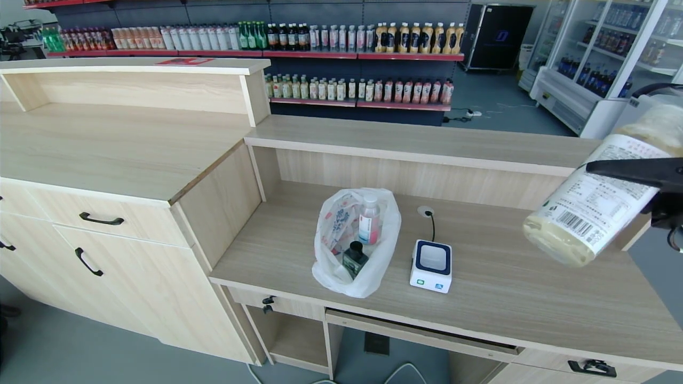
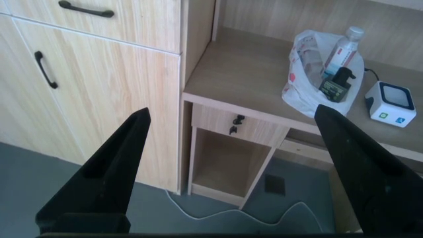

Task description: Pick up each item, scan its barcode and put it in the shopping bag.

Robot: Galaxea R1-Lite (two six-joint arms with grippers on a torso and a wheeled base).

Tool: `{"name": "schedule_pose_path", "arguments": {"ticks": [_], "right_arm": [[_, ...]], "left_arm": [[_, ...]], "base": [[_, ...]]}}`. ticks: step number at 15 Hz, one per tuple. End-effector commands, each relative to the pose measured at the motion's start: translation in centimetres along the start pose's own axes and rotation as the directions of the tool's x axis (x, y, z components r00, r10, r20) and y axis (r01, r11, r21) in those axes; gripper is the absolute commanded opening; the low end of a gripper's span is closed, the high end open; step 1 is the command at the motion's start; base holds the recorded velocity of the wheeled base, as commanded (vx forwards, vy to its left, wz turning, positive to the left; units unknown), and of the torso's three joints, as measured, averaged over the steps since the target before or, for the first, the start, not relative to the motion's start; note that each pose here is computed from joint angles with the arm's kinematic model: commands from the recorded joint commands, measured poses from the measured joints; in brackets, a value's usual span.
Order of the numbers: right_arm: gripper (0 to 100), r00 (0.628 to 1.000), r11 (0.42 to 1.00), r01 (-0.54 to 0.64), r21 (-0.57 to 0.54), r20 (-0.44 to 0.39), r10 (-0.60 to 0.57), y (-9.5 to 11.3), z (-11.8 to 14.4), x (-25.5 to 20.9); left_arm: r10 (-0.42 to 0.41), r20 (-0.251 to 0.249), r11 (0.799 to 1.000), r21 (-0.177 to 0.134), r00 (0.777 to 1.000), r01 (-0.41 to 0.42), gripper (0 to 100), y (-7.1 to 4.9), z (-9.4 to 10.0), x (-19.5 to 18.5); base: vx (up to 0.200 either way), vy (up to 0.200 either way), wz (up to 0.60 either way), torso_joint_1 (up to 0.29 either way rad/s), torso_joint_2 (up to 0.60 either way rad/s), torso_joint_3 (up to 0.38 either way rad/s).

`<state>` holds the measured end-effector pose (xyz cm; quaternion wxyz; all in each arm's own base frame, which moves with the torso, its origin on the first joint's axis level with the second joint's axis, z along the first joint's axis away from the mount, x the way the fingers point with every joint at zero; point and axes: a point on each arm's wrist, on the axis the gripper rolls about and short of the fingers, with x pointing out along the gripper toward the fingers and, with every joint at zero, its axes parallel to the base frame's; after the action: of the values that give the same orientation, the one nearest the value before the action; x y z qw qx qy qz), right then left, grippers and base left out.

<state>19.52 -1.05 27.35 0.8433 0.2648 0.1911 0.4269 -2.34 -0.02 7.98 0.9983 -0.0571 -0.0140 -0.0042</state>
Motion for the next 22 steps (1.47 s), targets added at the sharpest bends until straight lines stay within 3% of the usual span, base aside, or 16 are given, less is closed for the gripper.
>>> {"name": "schedule_pose_path", "arguments": {"ticks": [1,3,10,22], "right_arm": [[0,0.993,0.985,-0.118,-0.125,-0.015,0.117,5.6,-0.1,-0.9],[0,0.983,0.972,-0.181,-0.149,-0.047,0.175,7.1,-0.9,-0.9],[0,0.964,0.953,-0.258,-0.159,-0.106,0.244,8.4,-3.7,-1.2],[0,0.912,0.899,-0.397,-0.183,-0.187,0.365,10.4,-4.0,-0.4]], "left_arm": [[0.001,0.001,1.000,-0.001,1.000,-0.001,100,0.0,0.0,0.0],[0.001,0.001,1.000,-0.001,1.000,-0.001,100,0.0,0.0,0.0],[0.001,0.001,1.000,-0.001,1.000,-0.001,100,0.0,0.0,0.0],[0.001,0.001,1.000,-0.001,1.000,-0.001,100,0.0,0.0,0.0]], "base": [[0.000,0.000,0.00,0.000,0.00,0.000],[0.000,0.000,0.00,0.000,0.00,0.000],[0.000,0.000,0.00,0.000,0.00,0.000],[0.000,0.000,0.00,0.000,0.00,0.000]]}}
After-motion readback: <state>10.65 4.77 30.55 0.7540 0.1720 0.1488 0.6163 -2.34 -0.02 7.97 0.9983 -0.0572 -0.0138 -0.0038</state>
